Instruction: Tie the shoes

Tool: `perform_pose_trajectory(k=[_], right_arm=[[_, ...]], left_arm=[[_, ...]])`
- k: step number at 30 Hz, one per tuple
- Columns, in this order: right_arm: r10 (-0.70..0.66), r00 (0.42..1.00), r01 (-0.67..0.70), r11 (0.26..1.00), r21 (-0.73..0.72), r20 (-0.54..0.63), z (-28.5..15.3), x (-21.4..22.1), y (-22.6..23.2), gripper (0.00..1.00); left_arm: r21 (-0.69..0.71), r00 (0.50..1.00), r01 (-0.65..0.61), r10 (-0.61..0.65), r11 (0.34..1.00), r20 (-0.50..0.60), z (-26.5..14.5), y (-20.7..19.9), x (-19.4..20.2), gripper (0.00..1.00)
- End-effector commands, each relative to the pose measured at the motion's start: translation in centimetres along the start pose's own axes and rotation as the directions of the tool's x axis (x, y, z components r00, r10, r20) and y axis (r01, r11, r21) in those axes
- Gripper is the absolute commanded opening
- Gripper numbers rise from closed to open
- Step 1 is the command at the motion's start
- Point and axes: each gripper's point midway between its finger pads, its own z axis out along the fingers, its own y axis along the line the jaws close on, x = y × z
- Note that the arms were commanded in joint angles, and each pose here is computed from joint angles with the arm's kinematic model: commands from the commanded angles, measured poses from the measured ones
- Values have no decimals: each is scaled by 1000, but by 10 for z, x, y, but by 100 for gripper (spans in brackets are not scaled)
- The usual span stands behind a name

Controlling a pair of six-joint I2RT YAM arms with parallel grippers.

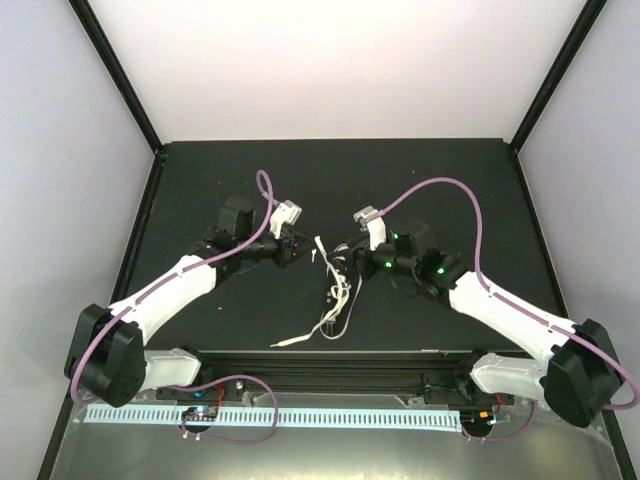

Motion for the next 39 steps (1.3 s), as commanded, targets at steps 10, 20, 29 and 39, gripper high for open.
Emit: perform_pose_trajectory(k=[10, 20, 29, 39], right_arm=[[-52, 995, 35, 981, -190, -83, 26, -18, -2, 45], [9, 1000, -8, 998, 68, -6, 7, -9, -42, 2], [76, 997, -76, 989, 126, 4, -2, 9, -53, 2], [75, 997, -77, 989, 126, 23, -4, 6, -52, 2]], left_arm=[[126, 993, -109, 104, 986, 46, -3, -41, -11, 2], [17, 999, -30, 30, 999, 27, 3, -28, 40, 76], [-116, 969, -51, 21, 992, -248, 33, -26, 135, 54], [-165, 973, -40, 1, 986, -231, 13, -22, 154, 46]])
